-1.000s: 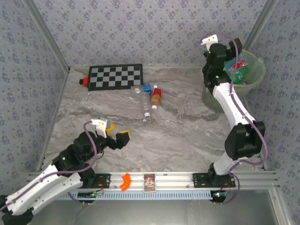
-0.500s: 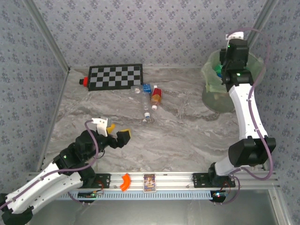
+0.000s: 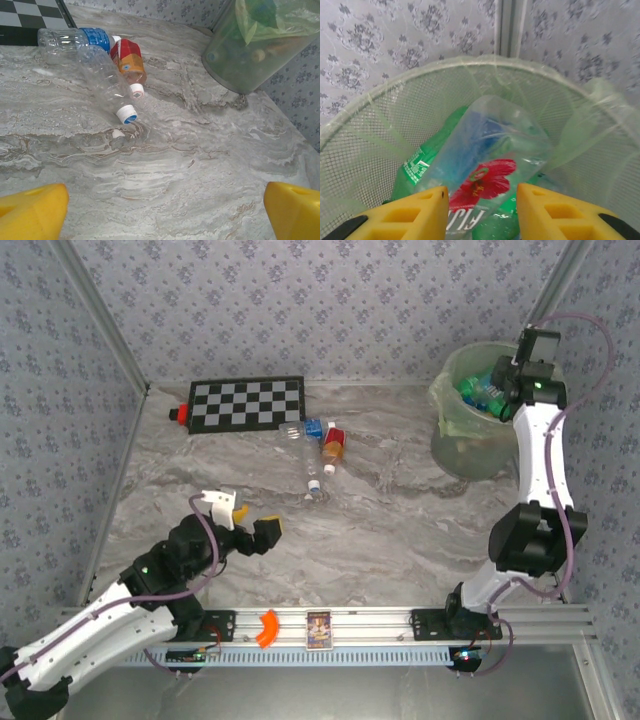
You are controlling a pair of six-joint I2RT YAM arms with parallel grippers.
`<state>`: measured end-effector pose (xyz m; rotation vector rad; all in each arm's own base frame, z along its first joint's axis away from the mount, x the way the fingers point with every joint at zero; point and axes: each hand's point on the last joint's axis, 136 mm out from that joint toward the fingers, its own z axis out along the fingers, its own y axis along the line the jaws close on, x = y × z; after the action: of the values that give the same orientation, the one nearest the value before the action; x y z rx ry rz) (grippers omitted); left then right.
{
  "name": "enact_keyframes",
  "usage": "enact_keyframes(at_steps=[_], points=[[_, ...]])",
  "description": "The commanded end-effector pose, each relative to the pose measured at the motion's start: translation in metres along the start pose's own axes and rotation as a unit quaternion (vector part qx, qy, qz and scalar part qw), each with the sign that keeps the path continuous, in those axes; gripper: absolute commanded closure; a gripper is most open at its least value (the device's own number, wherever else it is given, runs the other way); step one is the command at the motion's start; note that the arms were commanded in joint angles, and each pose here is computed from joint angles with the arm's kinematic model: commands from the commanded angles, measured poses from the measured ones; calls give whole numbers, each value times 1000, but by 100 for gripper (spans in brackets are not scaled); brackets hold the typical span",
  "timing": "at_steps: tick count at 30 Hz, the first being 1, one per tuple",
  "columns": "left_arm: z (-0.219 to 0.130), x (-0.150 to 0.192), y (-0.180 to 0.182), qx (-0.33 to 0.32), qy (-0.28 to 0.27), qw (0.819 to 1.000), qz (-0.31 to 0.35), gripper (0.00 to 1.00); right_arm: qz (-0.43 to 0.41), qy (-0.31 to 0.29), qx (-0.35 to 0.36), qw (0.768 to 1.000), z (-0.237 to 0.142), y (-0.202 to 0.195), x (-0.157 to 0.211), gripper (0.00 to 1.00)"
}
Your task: Put the plastic bottles in the bin
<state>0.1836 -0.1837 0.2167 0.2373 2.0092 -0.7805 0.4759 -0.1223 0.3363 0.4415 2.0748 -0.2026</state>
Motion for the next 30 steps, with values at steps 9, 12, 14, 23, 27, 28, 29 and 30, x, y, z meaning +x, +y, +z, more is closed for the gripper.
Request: enact_keyframes(at_steps=[9,12,14,23,27,28,29,30], points=[[-6,-15,-5,6,-24,1000,7,0,50,70,109,990,6,-40,27,52],[-5,-15,-5,6,-24,1000,9,0,56,71,128,988,-2,-50,28,52],[-4,-14,-6,7,-24,1000,9,0,51,67,128,988,-6,-51,25,52],[-3,-13,-6,9,-22,1000,5,0,24,10,115,993,-22,-37,-11,56],[-3,-14,-6,8,-24,1000,7,0,10,-9,87,996,-24,-14,-24,57],[-2,-14,-7,8,-23,1000,7,0,9,-8,78,997,-22,-9,-24,58],[-2,-14,-6,7,-23,1000,7,0,8,-6,76,997,-20,-7,-24,58],[-1,-14,-6,7,-22,1000,7,0,8,1,74,997,-18,-6,-22,59]])
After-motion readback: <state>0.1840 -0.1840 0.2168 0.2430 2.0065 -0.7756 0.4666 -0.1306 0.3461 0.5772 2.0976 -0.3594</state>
